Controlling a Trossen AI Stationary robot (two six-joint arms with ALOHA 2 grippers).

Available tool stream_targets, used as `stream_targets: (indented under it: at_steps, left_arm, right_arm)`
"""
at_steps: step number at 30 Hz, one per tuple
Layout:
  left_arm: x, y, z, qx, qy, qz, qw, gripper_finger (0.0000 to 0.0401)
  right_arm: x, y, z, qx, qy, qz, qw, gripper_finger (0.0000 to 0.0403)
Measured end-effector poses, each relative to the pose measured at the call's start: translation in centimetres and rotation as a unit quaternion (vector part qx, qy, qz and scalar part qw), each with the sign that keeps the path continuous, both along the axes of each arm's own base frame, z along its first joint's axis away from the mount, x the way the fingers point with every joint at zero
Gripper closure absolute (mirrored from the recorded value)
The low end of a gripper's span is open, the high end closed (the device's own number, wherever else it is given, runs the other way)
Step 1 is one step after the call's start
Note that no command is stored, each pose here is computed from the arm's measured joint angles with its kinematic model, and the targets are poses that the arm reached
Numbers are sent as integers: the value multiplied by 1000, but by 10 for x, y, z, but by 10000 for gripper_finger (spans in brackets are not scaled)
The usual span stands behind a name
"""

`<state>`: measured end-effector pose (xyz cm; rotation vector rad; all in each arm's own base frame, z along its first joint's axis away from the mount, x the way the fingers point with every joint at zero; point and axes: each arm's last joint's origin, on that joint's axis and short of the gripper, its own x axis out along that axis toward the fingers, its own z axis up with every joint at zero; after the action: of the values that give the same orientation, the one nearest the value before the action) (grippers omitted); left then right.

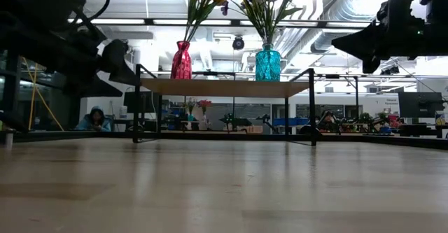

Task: Pick and place flowers into a vace then onto a shelf
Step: Return to home position

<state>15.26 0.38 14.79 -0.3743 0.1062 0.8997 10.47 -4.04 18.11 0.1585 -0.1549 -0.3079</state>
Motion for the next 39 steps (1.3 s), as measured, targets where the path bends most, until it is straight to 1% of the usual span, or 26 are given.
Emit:
stream_targets:
  at_steps: [4,9,11,15,17,19,23,26,29,35,39]
  left_arm:
    - [6,0,-6,5,4,11,1000,9]
    - [12,-1,-6,6,-17,12,1000,9]
    - [13,-1,-4,18,-13,8,1000,9]
    - [9,0,6,29,-30,14,999,9]
    - [6,0,8,37,-20,11,999,9]
    - [2,0,12,38,-26,11,999,9]
    - [-6,2,17,44,-24,26,998,9]
    - [-12,3,20,44,-24,30,998,9]
    - [-15,3,19,39,-20,31,999,9]
    - [-15,3,13,38,-1,36,999,9]
    - [-15,4,12,40,6,39,998,9]
  right_arm:
    - [4,4,0,-4,2,-8,1000,398]
    - [7,10,2,-23,-4,4,1000,394]
    - [7,10,2,-22,-4,2,1000,394]
    - [7,10,5,-23,-19,1,1000,397]
    - [6,10,6,-24,-25,1,999,400]
    - [6,10,7,-23,-31,-2,999,400]
    - [6,9,7,-7,-39,-14,999,398]
    - [5,10,9,-13,-46,-12,999,399]
    - [6,10,8,-22,-38,-7,999,402]
    - [6,9,6,-38,-22,-28,999,397]
    - [6,9,6,-26,-25,-26,999,396]
